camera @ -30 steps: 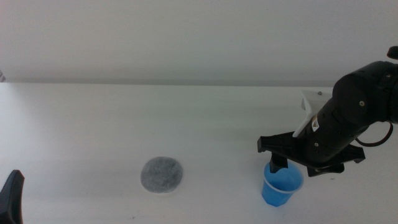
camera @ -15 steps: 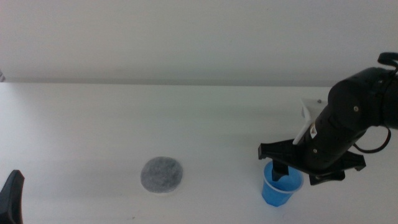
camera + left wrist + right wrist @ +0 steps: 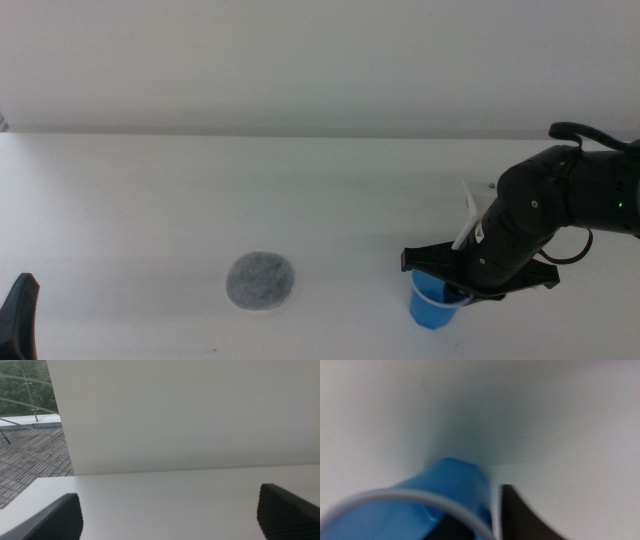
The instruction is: Place an empty cup on a cup mat.
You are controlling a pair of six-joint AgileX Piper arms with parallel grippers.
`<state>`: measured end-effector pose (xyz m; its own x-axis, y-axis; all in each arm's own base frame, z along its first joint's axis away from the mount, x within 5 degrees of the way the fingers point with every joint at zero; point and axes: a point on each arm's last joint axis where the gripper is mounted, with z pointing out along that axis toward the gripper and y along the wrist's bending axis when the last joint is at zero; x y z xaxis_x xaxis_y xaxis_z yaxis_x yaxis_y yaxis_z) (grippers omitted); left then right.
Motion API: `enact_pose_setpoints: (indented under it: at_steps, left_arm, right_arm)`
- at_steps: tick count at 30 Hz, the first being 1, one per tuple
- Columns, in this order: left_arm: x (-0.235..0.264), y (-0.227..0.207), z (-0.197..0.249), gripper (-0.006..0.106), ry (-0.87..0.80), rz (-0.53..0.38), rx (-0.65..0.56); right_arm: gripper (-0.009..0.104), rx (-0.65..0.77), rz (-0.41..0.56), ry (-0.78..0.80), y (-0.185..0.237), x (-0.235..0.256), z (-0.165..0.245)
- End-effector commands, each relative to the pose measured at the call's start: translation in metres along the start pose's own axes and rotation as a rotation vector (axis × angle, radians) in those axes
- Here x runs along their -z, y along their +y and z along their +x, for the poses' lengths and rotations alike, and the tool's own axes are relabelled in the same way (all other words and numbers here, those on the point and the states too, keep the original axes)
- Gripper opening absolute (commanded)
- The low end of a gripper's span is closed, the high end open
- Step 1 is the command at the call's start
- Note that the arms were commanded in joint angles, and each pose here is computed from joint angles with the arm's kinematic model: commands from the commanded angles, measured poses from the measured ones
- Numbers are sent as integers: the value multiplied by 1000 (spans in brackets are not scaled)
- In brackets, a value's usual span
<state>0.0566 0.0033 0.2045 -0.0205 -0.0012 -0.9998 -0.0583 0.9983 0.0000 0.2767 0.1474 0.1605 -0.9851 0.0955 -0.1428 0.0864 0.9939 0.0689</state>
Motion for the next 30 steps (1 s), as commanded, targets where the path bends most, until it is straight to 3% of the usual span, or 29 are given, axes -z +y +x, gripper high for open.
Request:
enact_pose_setpoints:
  at_steps: [1,9,19,30]
  left_arm:
    - [1,0,11,94,-11,8,0]
    - [1,0,11,94,-11,8,0]
    - [1,0,11,94,-11,8,0]
    - [1,0,11,94,-11,8,0]
  right_arm:
    - [-2,14,-3,-15,2,1,0]
    - [-1,144,-88,-111,78,56,-18]
    - [-1,263,-104,-76,191,41,-32]
    - [-1,263,-115,-106,217,13,-23]
